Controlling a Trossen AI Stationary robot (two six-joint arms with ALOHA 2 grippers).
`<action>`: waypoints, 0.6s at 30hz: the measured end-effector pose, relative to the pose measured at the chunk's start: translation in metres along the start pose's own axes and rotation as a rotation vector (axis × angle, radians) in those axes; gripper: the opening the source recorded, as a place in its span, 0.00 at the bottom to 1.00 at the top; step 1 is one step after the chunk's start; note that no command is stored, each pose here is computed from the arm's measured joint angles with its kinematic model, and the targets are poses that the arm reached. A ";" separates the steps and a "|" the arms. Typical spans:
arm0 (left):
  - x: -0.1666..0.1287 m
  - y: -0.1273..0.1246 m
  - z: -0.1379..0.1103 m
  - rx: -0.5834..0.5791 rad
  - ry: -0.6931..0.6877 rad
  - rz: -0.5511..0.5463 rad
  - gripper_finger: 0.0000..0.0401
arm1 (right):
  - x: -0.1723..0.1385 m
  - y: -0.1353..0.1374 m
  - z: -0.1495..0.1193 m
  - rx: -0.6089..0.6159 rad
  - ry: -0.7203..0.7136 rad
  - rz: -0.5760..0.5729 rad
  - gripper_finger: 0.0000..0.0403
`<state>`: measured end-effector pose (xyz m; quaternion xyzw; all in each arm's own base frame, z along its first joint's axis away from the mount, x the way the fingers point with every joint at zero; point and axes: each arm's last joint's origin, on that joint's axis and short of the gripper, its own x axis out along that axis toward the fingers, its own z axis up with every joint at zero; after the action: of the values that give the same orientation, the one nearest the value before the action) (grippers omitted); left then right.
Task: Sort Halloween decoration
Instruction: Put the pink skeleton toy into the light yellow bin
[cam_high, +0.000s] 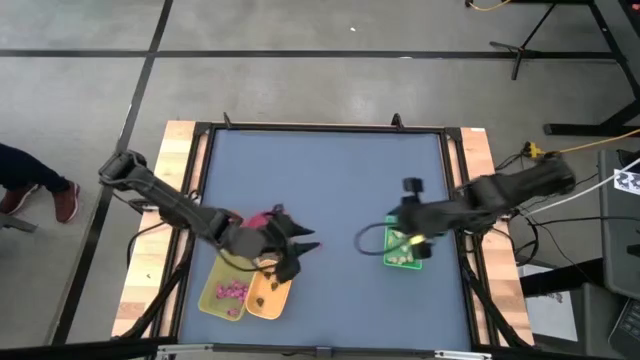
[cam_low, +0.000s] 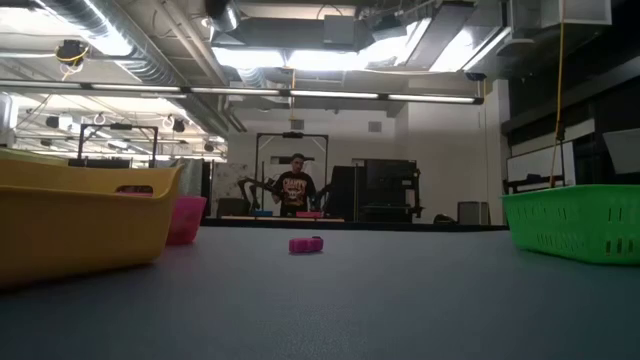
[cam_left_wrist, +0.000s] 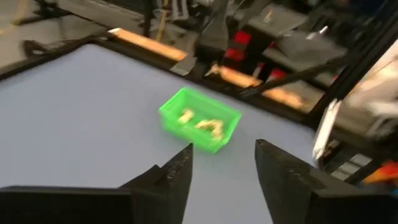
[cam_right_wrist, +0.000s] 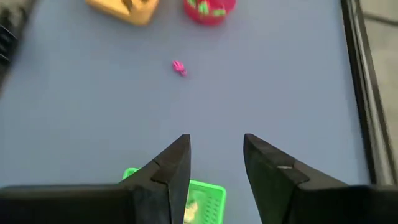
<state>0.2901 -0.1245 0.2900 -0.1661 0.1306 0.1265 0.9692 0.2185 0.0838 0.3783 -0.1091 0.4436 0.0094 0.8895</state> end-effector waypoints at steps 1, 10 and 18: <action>0.007 0.002 0.002 -0.022 -0.011 -0.020 0.41 | -0.005 0.000 -0.013 0.016 -0.042 0.005 0.36; 0.066 0.025 0.000 -0.062 -0.057 -0.077 0.49 | -0.017 -0.013 -0.112 0.144 -0.452 0.087 0.36; 0.094 0.046 -0.016 -0.039 0.000 0.008 0.49 | -0.009 -0.022 -0.179 0.235 -0.696 0.123 0.36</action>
<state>0.3608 -0.0692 0.2341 -0.1843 0.1290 0.1330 0.9652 0.0748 0.0264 0.2850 0.0305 0.1186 0.0481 0.9913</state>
